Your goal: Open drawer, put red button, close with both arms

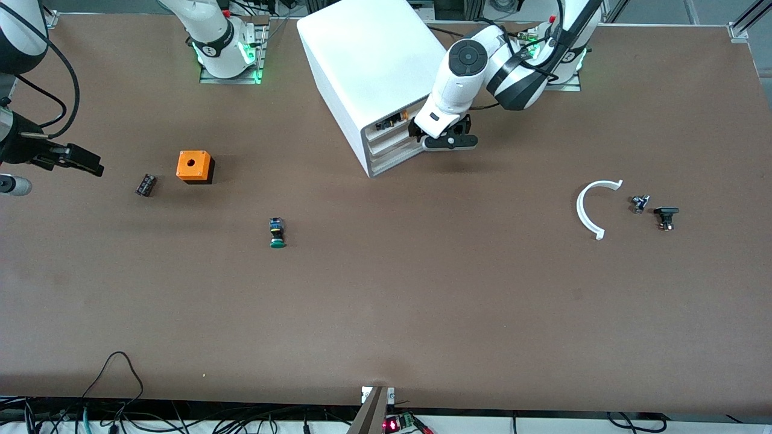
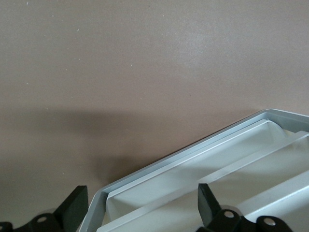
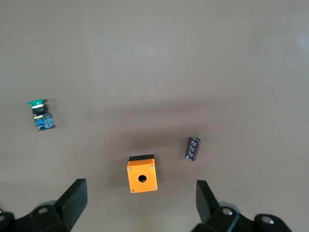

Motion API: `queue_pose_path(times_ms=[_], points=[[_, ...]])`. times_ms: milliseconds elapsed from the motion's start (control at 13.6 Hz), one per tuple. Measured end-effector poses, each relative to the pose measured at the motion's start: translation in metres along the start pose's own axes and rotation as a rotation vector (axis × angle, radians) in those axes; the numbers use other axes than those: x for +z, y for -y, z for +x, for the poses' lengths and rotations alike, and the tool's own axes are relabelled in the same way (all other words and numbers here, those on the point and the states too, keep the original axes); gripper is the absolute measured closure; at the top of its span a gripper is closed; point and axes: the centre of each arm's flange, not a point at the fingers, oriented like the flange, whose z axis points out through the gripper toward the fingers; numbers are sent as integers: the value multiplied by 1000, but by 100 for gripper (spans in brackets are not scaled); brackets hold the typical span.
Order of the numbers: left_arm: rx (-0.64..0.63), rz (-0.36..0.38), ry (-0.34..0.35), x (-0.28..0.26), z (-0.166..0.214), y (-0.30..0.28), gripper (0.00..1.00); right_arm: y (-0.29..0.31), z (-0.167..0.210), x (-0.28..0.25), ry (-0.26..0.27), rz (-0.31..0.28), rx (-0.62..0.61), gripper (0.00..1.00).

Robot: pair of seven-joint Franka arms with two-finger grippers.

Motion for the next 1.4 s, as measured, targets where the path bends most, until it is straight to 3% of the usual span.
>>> queue_pose_path(times_ms=[294,588,809,956,1176,1397], points=[[-41,-23,-40,-19,21,9,0,-1,-16,4,-22,5,-14,0],[-256,-89,-186,-94,126,88,0,-2,-19,2,-24,6,-36,0],[-215,-86,-272,-145,170,142,0,-2,-19,2,-31,6,-44,0],[-130,-36,-276,-179,176,167,0,-2,-18,1,-34,6,-45,0],[-48,47,-215,-248,175,211,0,-2,-18,1,-34,6,-46,0],[5,80,-168,-305,178,278,0,-2,-19,1,-33,6,-46,0]])
